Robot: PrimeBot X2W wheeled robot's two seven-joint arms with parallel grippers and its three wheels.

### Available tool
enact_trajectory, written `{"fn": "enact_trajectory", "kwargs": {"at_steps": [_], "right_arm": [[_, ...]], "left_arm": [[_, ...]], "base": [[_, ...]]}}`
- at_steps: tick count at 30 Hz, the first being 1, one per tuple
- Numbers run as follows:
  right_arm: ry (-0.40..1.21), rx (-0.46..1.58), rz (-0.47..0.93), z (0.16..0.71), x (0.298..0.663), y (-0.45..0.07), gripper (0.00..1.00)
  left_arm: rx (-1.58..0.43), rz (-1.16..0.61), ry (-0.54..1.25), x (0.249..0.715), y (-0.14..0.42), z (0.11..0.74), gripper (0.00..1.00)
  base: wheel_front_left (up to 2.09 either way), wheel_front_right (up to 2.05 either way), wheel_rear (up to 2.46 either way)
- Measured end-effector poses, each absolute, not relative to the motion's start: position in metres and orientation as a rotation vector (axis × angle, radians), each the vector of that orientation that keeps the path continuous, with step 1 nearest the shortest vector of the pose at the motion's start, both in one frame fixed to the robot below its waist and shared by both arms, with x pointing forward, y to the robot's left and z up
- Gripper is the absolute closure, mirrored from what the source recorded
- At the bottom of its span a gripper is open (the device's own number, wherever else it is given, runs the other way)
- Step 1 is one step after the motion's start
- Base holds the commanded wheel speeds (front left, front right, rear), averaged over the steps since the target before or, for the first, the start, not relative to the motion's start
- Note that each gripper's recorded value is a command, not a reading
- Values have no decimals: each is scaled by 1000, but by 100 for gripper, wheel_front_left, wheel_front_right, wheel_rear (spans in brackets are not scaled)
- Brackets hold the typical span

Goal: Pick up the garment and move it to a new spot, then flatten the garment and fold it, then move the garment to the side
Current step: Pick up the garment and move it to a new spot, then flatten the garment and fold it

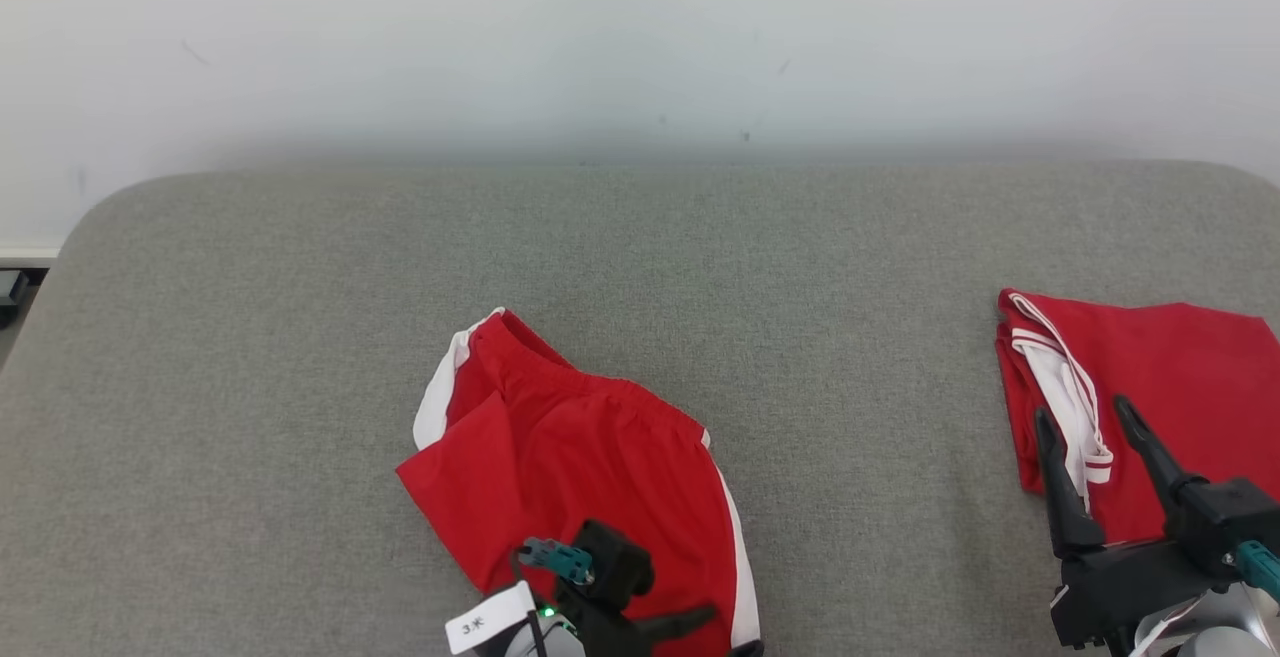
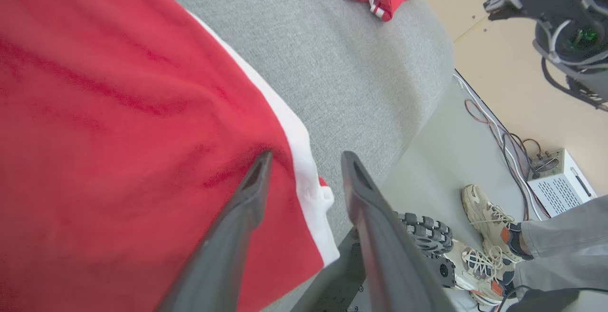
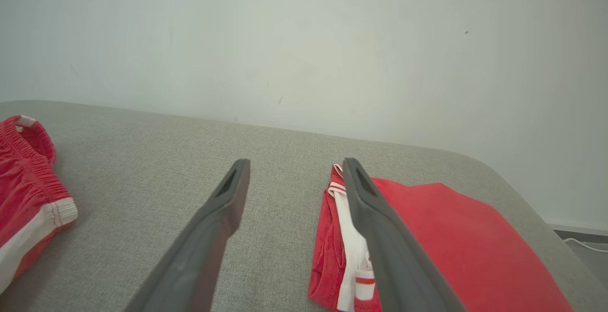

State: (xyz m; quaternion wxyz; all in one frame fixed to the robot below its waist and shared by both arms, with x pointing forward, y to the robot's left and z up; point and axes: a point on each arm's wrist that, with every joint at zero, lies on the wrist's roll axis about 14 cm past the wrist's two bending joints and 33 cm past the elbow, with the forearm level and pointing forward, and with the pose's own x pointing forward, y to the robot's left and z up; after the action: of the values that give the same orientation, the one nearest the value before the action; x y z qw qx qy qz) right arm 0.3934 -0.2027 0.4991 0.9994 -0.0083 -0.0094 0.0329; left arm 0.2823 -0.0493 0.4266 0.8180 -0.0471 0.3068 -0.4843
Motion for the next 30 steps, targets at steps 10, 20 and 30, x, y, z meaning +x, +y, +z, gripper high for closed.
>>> {"fn": "enact_trajectory", "kwargs": {"at_steps": [10,20,30], "right_arm": [[-9,-6,78,496,381,-199,0],[-24,8,107,500,382,-190,0],[-26,14,142,501,385,-182,0]], "left_arm": [[-167,-822,400,334,-2,477,0],[-37,-515,410,365,98,453,0],[-162,-380,498,366,123,424,0]], "base": [[0,0,0],[0,0,0],[0,0,0]]}}
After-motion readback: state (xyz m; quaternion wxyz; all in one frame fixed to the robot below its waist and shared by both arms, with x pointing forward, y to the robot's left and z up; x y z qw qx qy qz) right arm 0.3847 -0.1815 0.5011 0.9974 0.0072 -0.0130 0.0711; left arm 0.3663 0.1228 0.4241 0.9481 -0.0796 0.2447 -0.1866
